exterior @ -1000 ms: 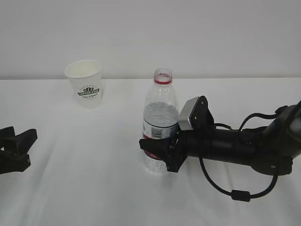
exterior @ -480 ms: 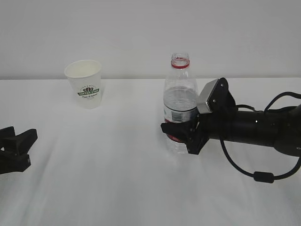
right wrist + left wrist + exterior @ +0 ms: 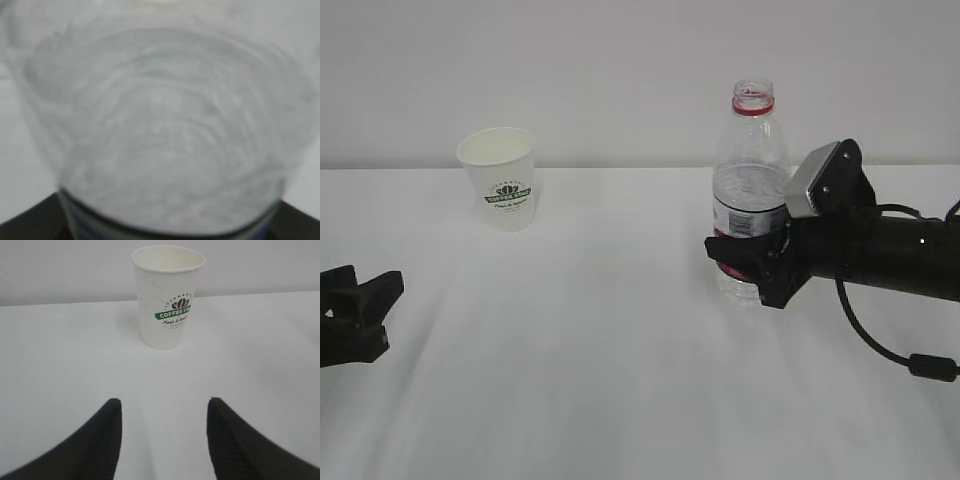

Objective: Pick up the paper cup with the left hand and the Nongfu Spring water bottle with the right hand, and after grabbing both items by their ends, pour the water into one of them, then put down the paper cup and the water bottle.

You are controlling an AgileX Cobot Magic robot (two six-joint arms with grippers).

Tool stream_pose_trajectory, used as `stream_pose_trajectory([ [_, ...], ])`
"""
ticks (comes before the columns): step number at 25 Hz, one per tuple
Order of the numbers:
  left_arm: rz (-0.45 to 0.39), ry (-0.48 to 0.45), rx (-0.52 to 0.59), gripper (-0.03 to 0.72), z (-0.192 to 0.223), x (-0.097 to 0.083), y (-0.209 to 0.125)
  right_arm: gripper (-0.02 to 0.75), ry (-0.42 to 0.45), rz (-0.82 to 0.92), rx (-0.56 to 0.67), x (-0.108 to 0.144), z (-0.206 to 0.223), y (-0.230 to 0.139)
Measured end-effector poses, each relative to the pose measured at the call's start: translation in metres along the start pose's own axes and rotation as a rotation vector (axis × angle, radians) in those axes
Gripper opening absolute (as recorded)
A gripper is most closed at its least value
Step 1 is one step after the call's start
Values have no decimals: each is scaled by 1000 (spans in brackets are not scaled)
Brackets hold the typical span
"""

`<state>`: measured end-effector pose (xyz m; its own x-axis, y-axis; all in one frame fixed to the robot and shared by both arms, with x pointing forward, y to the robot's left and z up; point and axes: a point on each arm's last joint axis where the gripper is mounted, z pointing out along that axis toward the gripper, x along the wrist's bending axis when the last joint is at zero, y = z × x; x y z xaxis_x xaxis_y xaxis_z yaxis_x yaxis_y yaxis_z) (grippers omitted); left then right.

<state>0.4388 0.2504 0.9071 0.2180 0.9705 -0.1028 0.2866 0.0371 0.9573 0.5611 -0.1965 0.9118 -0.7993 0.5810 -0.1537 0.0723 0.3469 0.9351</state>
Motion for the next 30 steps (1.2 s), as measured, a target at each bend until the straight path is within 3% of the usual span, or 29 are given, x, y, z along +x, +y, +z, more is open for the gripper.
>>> stream_pose_trajectory([
  [10,20,-45,-19,398,23,-4,5,460,-25,103,-28,17,-20,-7],
  [24,61,-58,-37,452,63,-6,7,459,-36,119,-56,17,-21,-6],
  [30,98,-145,-20,463,79,4,3,459,-36,119,-56,17,-21,-6],
])
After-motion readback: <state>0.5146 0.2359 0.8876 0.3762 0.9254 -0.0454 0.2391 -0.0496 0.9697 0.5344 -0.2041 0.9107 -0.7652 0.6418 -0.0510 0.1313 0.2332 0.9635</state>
